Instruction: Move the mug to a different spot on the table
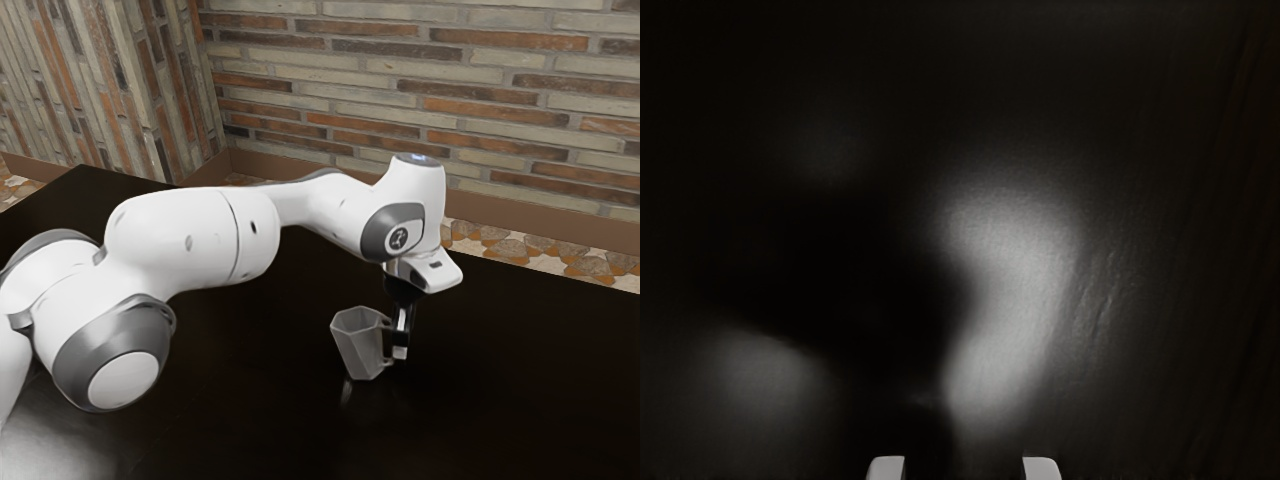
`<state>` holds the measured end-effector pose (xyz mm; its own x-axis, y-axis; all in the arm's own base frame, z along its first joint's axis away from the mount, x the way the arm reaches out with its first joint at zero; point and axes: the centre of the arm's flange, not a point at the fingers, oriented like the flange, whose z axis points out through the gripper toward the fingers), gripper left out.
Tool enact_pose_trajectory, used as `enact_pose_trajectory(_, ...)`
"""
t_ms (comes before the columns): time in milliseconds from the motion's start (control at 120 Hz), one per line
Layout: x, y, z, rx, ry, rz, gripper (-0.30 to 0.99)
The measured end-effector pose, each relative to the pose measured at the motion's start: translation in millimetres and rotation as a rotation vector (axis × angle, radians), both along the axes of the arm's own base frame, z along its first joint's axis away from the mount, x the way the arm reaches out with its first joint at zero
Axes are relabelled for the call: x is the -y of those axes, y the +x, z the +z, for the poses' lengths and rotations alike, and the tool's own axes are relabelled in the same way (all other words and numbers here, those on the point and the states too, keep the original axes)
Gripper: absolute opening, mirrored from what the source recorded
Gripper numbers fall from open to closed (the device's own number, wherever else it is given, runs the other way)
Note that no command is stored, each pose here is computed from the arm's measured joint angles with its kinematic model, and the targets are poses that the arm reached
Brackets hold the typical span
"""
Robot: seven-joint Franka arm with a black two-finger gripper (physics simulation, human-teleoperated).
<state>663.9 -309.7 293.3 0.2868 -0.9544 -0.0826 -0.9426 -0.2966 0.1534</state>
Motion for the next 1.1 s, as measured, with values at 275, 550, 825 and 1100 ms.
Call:
enact_pose_trajectory(275,-17,-2,22,0.017,0.049,-0.002,0.02)
enact_pose_trajectory(550,-66,-22,16,-0.005,0.162,0.041,0.01)
enact_pose_trajectory(825,-118,-32,-4,-0.029,0.276,0.112,0.01)
enact_pose_trajectory(1100,-184,-50,-20,-0.079,0.318,0.221,0.01)
